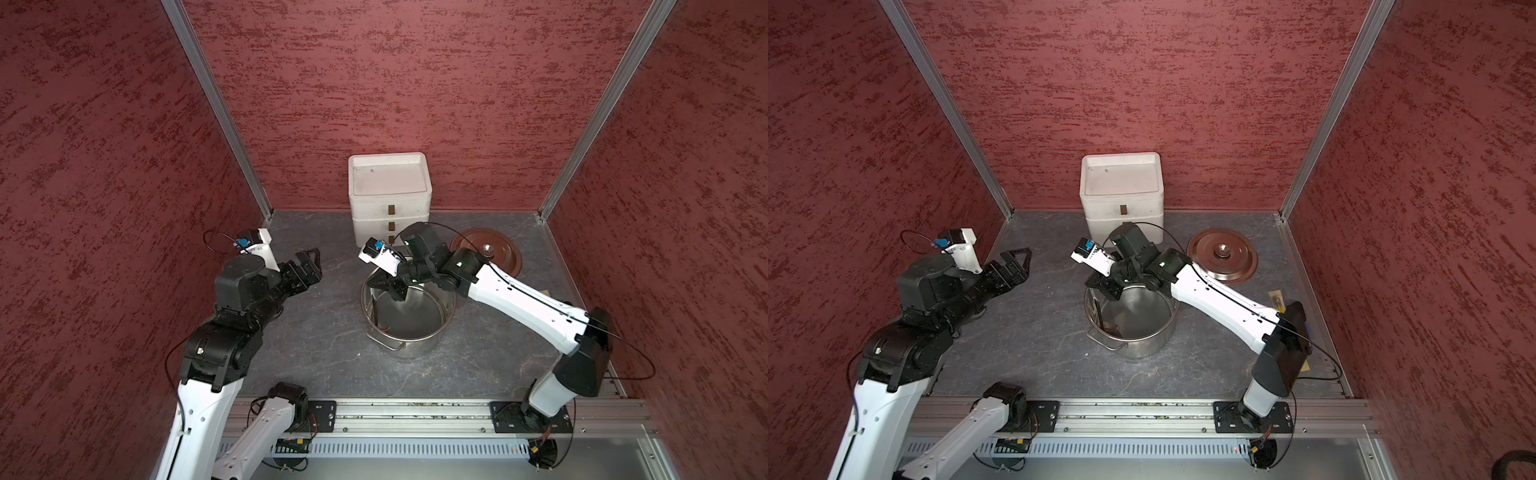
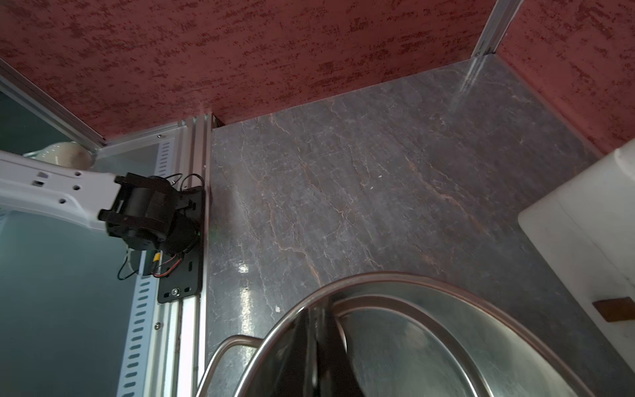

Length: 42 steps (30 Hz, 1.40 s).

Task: Stir the soup with a spoon
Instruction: Stir the soup in the pan with a stick.

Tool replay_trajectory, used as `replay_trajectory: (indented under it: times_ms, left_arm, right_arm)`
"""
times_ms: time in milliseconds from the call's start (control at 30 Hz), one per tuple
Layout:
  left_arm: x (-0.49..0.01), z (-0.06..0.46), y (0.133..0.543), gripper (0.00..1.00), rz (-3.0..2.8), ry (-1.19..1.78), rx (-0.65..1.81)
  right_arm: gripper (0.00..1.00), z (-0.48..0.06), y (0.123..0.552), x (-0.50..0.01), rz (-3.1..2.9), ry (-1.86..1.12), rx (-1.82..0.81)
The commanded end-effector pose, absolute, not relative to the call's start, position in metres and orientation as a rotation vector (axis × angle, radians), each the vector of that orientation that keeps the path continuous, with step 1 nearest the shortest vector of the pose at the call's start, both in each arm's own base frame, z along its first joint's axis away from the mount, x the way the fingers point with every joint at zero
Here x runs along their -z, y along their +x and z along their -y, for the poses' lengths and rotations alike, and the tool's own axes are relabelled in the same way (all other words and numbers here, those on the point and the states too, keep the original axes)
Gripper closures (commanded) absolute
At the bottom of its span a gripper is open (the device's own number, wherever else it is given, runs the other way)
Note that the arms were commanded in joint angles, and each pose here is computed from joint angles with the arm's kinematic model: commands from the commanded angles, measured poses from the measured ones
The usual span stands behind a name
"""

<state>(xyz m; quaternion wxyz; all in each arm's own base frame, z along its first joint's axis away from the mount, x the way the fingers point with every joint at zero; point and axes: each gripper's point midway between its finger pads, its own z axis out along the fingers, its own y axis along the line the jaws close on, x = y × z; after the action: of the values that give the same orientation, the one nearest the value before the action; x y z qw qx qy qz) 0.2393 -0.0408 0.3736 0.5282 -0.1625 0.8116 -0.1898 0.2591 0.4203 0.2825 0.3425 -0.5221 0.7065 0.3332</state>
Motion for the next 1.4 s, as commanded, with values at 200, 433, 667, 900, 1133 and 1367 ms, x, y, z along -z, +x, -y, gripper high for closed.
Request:
replay_trajectory:
  times_ms: [200, 433, 667, 900, 1133, 1367]
  left_arm:
    - [-0.372, 0.035, 0.237, 0.0, -1.937, -0.395, 0.42]
    - [-0.373, 0.035, 0.238, 0.0, -1.936, -0.392, 0.412]
    - [-0.373, 0.035, 0.24, 0.0, -1.934, -0.384, 0.41]
    - [-0.372, 0.036, 0.242, 0.0, -1.937, -0.382, 0.409]
    - [-0.375, 0.039, 0.249, 0.0, -1.933, -0.37, 0.415]
    - [-0.375, 0.042, 0.255, 0.0, -1.931, -0.361, 0.428]
  right_arm:
    - [1.0, -0.409, 0.347, -0.305, -1.813, -1.184, -0.704]
    - [1.0, -0.345, 0.388, -0.306, -1.888, -1.041, -0.581]
    - [1.0, -0.267, 0.386, -0.305, -1.969, -0.913, -0.49]
    - [1.0, -0.237, 0.322, -0.29, -2.033, -0.967, -0.539]
    - [1.0, -0.25, 0.257, -0.286, -2.001, -1.028, -0.815]
    - [1.0, -0.294, 0.227, -0.298, -1.914, -1.113, -1.0]
